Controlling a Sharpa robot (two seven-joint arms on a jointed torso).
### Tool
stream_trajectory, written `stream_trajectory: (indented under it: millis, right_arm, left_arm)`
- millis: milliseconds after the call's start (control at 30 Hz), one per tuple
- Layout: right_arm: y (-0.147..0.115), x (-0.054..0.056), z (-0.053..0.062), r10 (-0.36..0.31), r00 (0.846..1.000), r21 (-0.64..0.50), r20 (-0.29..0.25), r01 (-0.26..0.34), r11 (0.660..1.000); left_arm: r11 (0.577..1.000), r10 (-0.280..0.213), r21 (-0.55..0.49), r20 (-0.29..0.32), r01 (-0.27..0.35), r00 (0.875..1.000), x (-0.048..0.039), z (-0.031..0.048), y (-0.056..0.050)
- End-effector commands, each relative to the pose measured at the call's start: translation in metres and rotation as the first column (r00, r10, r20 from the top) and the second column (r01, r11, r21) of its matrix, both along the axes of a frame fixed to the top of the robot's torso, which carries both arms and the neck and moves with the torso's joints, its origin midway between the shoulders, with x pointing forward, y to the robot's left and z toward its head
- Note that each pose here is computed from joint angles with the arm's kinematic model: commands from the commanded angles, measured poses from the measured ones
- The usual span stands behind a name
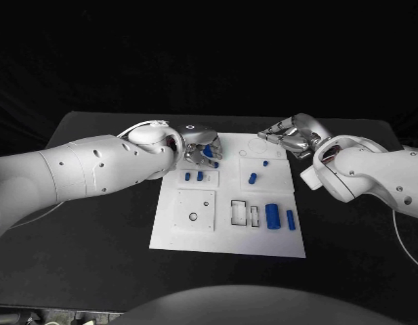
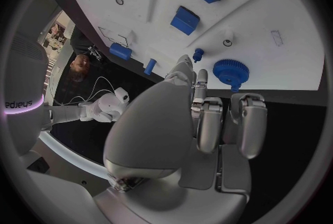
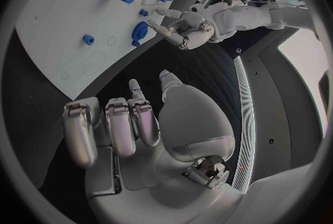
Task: Assemble the parts on the task board
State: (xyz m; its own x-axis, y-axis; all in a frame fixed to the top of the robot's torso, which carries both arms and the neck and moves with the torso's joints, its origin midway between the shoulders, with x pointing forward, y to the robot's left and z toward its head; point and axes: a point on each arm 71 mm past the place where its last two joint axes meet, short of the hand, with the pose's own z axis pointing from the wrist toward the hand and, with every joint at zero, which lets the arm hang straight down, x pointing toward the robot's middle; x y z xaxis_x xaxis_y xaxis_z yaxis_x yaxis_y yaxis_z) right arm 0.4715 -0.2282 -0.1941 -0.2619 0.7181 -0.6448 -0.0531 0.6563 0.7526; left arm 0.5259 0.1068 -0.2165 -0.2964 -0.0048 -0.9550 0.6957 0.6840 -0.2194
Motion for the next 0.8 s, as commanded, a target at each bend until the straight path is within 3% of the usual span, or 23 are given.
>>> stream_trajectory:
  millis: [33,800]
  right_arm:
    - [0.0013,-0.0004,-0.0004,0.01,1.0,-0.001,-0.001,-0.01,1.0]
    - [0.0025,-0.001,-0.0014,0.013,1.0,-0.005,-0.015,-0.013,1.0]
  left_arm:
    - [0.998,-0.002,0.057,0.014,0.001,1.0,-0.0001,-0.0031,-0.002]
    - [0.995,0.004,0.104,0.015,-0.006,1.0,0.0029,-0.0073,-0.0109]
